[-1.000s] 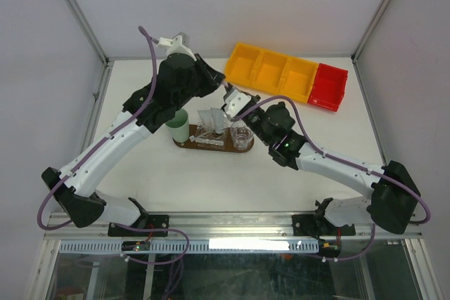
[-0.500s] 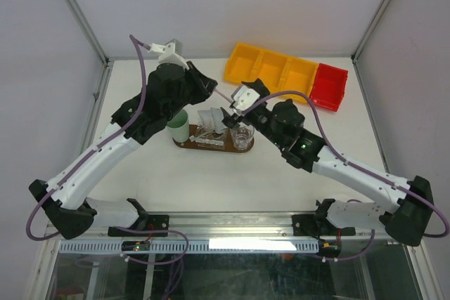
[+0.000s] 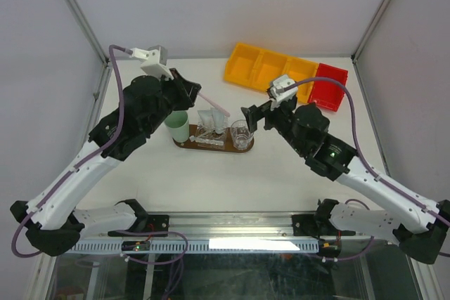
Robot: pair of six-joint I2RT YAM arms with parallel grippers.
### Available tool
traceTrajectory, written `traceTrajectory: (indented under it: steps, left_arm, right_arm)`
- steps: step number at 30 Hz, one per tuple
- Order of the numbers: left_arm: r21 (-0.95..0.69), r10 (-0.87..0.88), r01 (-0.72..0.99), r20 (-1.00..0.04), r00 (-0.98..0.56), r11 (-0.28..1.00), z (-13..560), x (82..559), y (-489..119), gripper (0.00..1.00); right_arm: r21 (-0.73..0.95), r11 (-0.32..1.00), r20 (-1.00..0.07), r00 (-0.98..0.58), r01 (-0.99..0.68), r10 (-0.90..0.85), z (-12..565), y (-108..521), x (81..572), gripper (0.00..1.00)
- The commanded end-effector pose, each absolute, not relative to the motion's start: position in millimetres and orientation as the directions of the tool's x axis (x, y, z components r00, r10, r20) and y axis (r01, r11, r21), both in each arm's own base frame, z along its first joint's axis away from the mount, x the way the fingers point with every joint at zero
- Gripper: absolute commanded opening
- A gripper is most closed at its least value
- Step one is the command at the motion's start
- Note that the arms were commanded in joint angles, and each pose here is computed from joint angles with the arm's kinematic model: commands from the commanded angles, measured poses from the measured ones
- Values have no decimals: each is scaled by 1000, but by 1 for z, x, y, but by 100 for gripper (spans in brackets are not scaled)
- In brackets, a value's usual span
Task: Prepare toiletry sets of a toothbrush and toothpaste on the tray
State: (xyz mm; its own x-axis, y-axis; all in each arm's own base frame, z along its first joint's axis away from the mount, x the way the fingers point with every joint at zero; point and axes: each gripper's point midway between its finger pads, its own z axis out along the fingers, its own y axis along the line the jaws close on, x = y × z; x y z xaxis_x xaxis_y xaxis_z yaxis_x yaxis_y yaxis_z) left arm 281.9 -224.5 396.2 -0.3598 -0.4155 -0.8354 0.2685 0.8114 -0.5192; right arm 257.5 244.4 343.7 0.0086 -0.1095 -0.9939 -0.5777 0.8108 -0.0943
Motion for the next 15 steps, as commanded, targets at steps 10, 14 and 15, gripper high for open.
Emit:
traceTrajectory:
  steps: [10, 14, 15]
  left_arm:
    - [-22, 20, 610, -998, -62, 792, 397, 236, -236, 0]
    - [51, 86, 701, -996, -14, 712, 390, 227, -253, 0]
    - [63, 92, 717, -996, -2, 694, 389, 225, -256, 0]
  right_arm:
    - [15, 962, -999, -46, -272, 3, 356, 143, 274, 100]
    - [14, 973, -1000, -21, -231, 9, 361, 131, 275, 99]
    - [13, 975, -1000, -15, -224, 10, 361, 129, 275, 100]
